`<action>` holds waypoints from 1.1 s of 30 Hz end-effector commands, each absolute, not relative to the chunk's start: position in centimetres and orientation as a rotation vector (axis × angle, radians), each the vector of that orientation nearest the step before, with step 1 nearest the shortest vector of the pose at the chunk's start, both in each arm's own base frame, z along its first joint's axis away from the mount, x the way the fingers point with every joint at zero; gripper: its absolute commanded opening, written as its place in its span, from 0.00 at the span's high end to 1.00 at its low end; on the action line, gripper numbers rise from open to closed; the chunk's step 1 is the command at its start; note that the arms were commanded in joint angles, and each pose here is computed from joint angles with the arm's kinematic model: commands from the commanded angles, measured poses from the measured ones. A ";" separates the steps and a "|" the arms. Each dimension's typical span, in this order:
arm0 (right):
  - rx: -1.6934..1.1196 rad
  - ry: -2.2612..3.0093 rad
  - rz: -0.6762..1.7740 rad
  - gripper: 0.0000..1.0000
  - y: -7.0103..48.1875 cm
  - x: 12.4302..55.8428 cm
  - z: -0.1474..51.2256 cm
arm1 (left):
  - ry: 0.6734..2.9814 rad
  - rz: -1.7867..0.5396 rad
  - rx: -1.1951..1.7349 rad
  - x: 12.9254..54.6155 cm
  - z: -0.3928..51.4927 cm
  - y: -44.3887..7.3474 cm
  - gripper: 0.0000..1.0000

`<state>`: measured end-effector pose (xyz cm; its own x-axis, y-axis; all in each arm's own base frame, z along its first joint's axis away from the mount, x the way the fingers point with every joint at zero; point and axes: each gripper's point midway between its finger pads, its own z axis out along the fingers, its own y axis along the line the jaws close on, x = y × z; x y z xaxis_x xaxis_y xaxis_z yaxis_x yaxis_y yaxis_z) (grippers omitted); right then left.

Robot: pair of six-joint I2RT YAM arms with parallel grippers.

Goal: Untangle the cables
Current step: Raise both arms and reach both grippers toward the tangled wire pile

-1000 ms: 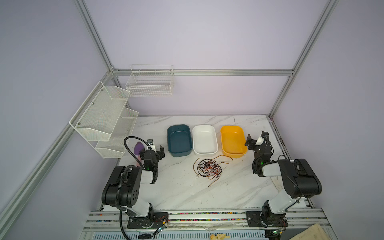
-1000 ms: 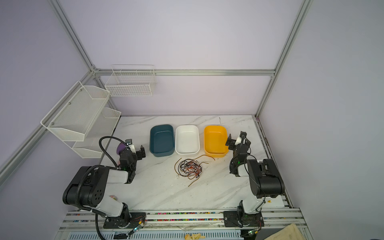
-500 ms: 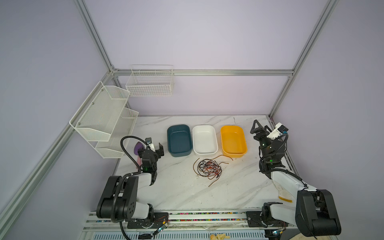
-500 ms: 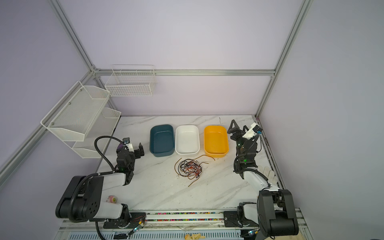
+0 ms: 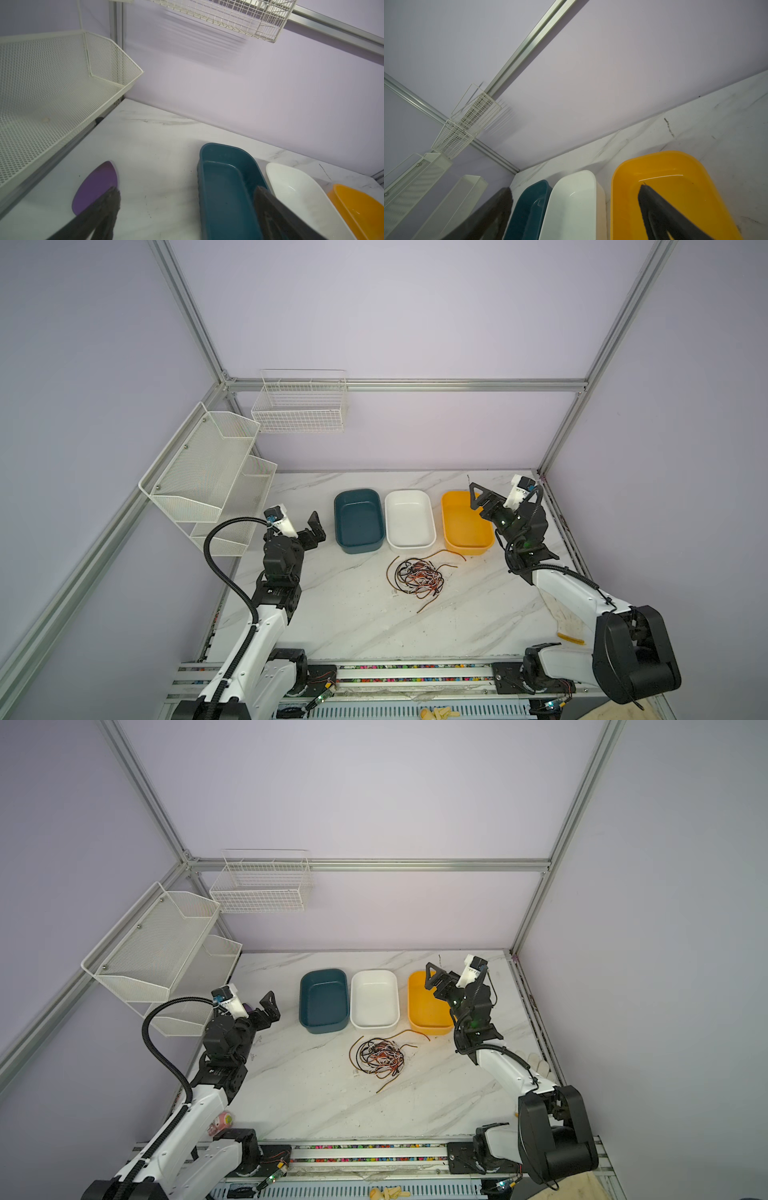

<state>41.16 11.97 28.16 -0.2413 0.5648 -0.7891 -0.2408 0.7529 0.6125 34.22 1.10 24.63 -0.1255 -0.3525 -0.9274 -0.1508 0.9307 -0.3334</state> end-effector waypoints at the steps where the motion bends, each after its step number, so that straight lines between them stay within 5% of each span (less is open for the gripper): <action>1: 0.197 1.773 0.677 0.03 12.9 39.7 27.4 | 1.681 -0.419 -0.383 33.1 29.4 -1.5 0.00; 10: 0.047 1.915 0.574 0.04 16.8 35.8 24.8 | 1.679 -0.715 -0.267 31.5 29.8 -5.8 0.00; 21: -0.122 2.072 0.496 0.14 22.2 33.7 18.5 | 1.983 -0.624 -0.444 31.2 22.7 -5.4 0.00; 33: -0.135 2.206 0.554 0.28 23.2 31.9 15.0 | 2.144 -0.581 -0.311 30.6 19.8 -10.5 0.00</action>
